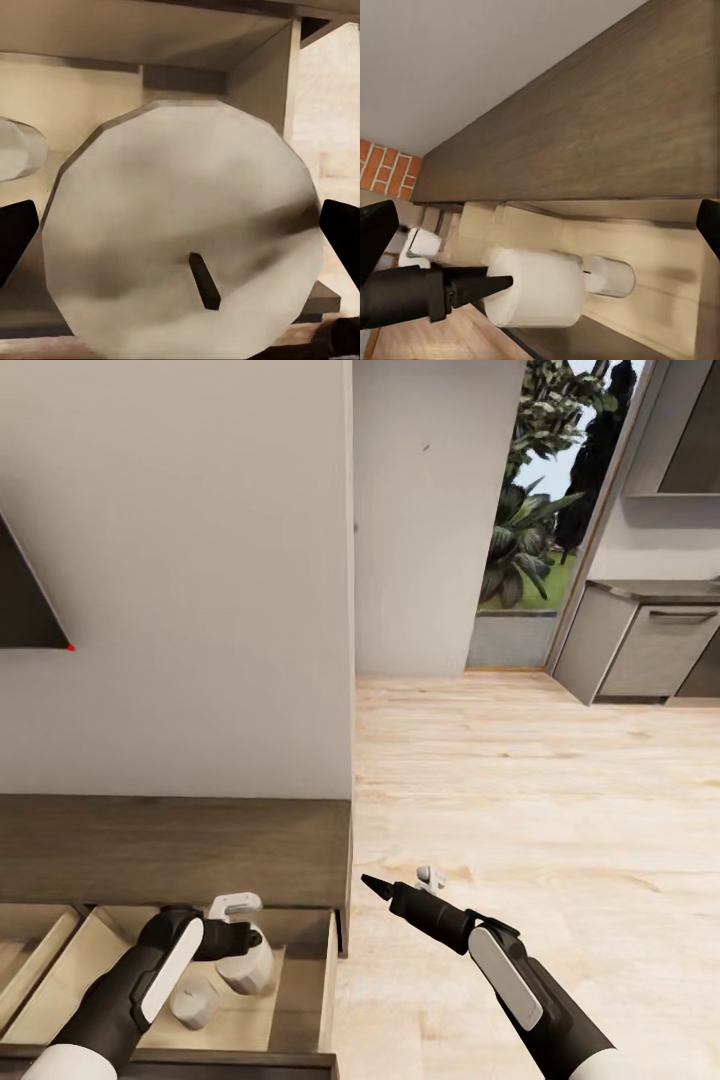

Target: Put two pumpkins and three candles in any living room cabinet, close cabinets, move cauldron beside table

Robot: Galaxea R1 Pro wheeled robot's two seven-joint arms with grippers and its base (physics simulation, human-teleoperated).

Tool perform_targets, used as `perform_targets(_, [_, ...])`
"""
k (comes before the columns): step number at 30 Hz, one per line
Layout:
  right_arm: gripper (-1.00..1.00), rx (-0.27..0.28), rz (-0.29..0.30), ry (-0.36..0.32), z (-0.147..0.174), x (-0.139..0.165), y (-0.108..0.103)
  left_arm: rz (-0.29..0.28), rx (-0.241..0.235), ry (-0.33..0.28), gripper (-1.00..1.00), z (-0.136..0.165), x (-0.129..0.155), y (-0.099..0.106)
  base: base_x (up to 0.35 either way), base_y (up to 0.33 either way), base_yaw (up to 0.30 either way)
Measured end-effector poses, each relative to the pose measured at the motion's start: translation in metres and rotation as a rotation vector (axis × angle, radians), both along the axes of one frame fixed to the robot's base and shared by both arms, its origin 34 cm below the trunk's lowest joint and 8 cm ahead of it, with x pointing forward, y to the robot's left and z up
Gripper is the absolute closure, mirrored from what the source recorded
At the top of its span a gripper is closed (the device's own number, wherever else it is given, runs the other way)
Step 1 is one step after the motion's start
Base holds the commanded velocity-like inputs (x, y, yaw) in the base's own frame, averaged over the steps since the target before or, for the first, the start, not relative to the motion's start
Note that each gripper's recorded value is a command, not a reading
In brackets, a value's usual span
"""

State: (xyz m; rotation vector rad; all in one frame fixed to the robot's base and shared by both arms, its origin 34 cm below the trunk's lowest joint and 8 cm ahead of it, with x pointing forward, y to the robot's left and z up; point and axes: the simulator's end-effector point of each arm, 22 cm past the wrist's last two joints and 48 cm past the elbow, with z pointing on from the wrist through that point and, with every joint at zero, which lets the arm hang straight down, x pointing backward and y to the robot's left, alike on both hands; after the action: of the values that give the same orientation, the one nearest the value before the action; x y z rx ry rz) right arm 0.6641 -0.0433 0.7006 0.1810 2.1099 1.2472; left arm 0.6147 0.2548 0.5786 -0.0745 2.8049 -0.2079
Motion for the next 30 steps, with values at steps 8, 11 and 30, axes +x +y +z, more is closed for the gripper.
perform_targets(8, [-1.0,0.014,0.006,-0.037,0.002,0.003,0.004,-0.021,0.069,-0.042,1.0,-0.026,0.003,-0.004,0.0,0.0,0.0])
perform_targets(11, [-1.0,0.017,0.006,-0.039,-0.002,0.002,0.004,-0.021,0.076,-0.058,1.0,-0.032,0.005,-0.005,0.0,0.0,0.0])
perform_targets(30, [-1.0,0.017,0.007,-0.038,-0.034,-0.002,0.004,-0.009,0.083,-0.092,1.0,-0.067,0.006,-0.001,0.0,0.0,0.0])
